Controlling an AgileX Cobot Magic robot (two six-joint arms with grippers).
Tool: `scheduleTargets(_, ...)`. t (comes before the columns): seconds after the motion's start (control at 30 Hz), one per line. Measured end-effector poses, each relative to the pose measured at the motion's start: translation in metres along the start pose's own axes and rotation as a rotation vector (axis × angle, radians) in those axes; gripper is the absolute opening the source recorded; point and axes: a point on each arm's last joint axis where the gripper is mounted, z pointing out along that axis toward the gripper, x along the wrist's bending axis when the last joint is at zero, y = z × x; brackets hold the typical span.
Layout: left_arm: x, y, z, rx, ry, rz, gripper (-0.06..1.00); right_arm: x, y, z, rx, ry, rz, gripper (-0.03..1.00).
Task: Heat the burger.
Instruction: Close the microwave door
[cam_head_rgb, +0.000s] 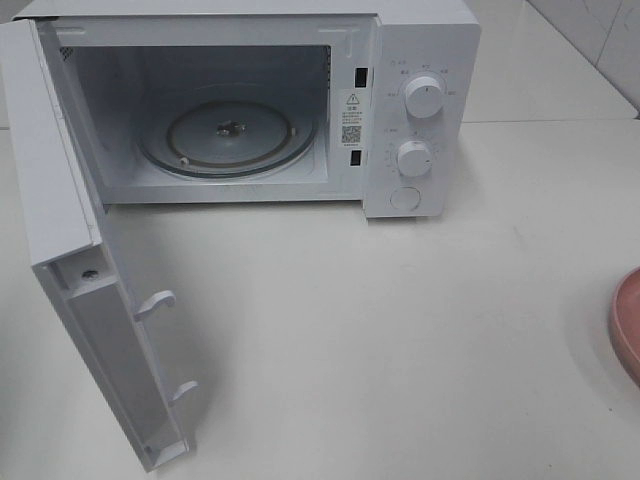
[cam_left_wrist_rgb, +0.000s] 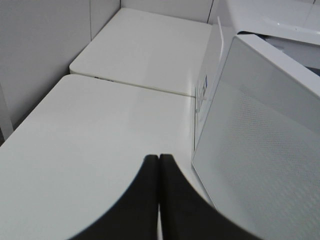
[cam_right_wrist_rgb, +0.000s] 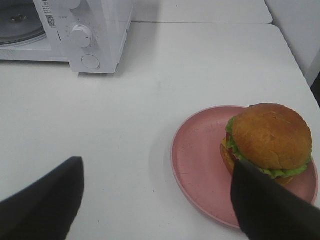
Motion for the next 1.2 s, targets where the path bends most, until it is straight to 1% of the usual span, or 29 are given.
scheduleTargets(0.03,0.001,-0.004,0.007,-0.028,0.004,-0.002,0.0,0.0,0.0,0.0,0.0,0.0,0.0,0.75)
scheduleTargets(0.13,0.003,-0.011,0.018,-0.06,0.011,0.005,0.0,0.0,0.0,0.0,0.0,0.0,0.0,0.75)
scheduleTargets(0.27,0.005,-0.017,0.028,-0.077,0.014,0.019,0.0,0.0,0.0,0.0,0.0,0.0,0.0,0.75)
scheduleTargets(0.37,0.004,-0.02,0.038,-0.09,0.007,0.027,0.0,0.0,0.0,0.0,0.0,0.0,0.0,0.75)
scheduleTargets(0.43,0.001,-0.021,0.048,-0.104,-0.028,0.045,0.0,0.0,0.0,0.0,0.0,0.0,0.0,0.75)
scheduleTargets(0.47,0.001,-0.021,0.048,-0.104,-0.028,0.045,0.0,0.0,0.0,0.0,0.0,0.0,0.0,0.75)
scheduleTargets(0.5,-0.002,-0.024,0.054,-0.098,-0.07,0.051,0.0,0.0,0.0,0.0,0.0,0.0,0.0,0.75)
scheduleTargets(0.53,-0.002,-0.024,0.054,-0.098,-0.07,0.051,0.0,0.0,0.0,0.0,0.0,0.0,0.0,0.75)
scheduleTargets(0.57,-0.008,-0.027,0.061,-0.086,-0.135,0.053,0.0,0.0,0.0,0.0,0.0,0.0,0.0,0.75)
scheduleTargets(0.6,-0.011,-0.029,0.063,-0.082,-0.172,0.056,0.0,0.0,0.0,0.0,0.0,0.0,0.0,0.75)
scheduleTargets(0.63,-0.011,-0.029,0.063,-0.082,-0.172,0.056,0.0,0.0,0.0,0.0,0.0,0.0,0.0,0.75)
scheduleTargets(0.67,-0.017,-0.032,0.067,-0.073,-0.246,0.058,0.0,0.0,0.0,0.0,0.0,0.0,0.0,0.75)
scheduleTargets(0.7,-0.017,-0.032,0.067,-0.073,-0.246,0.058,0.0,0.0,0.0,0.0,0.0,0.0,0.0,0.75)
scheduleTargets(0.73,-0.022,-0.036,0.071,-0.053,-0.31,0.068,0.0,0.0,0.0,0.0,0.0,0.0,0.0,0.75)
scheduleTargets(0.77,-0.024,-0.036,0.073,-0.047,-0.334,0.07,0.0,0.0,0.0,0.0,0.0,0.0,0.0,0.75)
scheduleTargets(0.8,-0.024,-0.036,0.073,-0.047,-0.334,0.07,0.0,0.0,0.0,0.0,0.0,0.0,0.0,0.75)
scheduleTargets(0.83,-0.028,-0.038,0.077,-0.029,-0.375,0.091,0.0,0.0,0.0,0.0,0.0,0.0,0.0,0.75)
scheduleTargets(0.87,-0.028,-0.038,0.077,-0.029,-0.375,0.091,0.0,0.0,0.0,0.0,0.0,0.0,0.0,0.75)
scheduleTargets(0.9,-0.032,-0.038,0.081,-0.02,-0.409,0.111,0.0,0.0,0.0,0.0,0.0,0.0,0.0,0.75)
scheduleTargets(0.97,-0.034,-0.038,0.082,-0.013,-0.421,0.119,0.0,0.0,0.0,0.0,0.0,0.0,0.0,0.75)
scheduleTargets(1.0,-0.04,-0.038,0.085,-0.006,-0.452,0.131,0.0,0.0,0.0,0.0,0.0,0.0,0.0,0.75)
scheduleTargets(1.03,-0.04,-0.038,0.085,-0.006,-0.452,0.131,0.0,0.0,0.0,0.0,0.0,0.0,0.0,0.75)
scheduleTargets(1.07,-0.048,-0.04,0.086,0.005,-0.492,0.146,0.0,0.0,0.0,0.0,0.0,0.0,0.0,0.75)
scheduleTargets(1.1,-0.052,-0.042,0.086,0.012,-0.513,0.162,0.0,0.0,0.0,0.0,0.0,0.0,0.0,0.75)
scheduleTargets(1.13,-0.052,-0.042,0.086,0.012,-0.513,0.162,0.0,0.0,0.0,0.0,0.0,0.0,0.0,0.75)
scheduleTargets(1.17,-0.058,-0.047,0.087,0.027,-0.536,0.18,0.0,0.0,0.0,0.0,0.0,0.0,0.0,0.75)
scheduleTargets(1.2,-0.063,-0.051,0.089,0.038,-0.541,0.176,0.0,0.0,0.0,0.0,0.0,0.0,0.0,0.75)
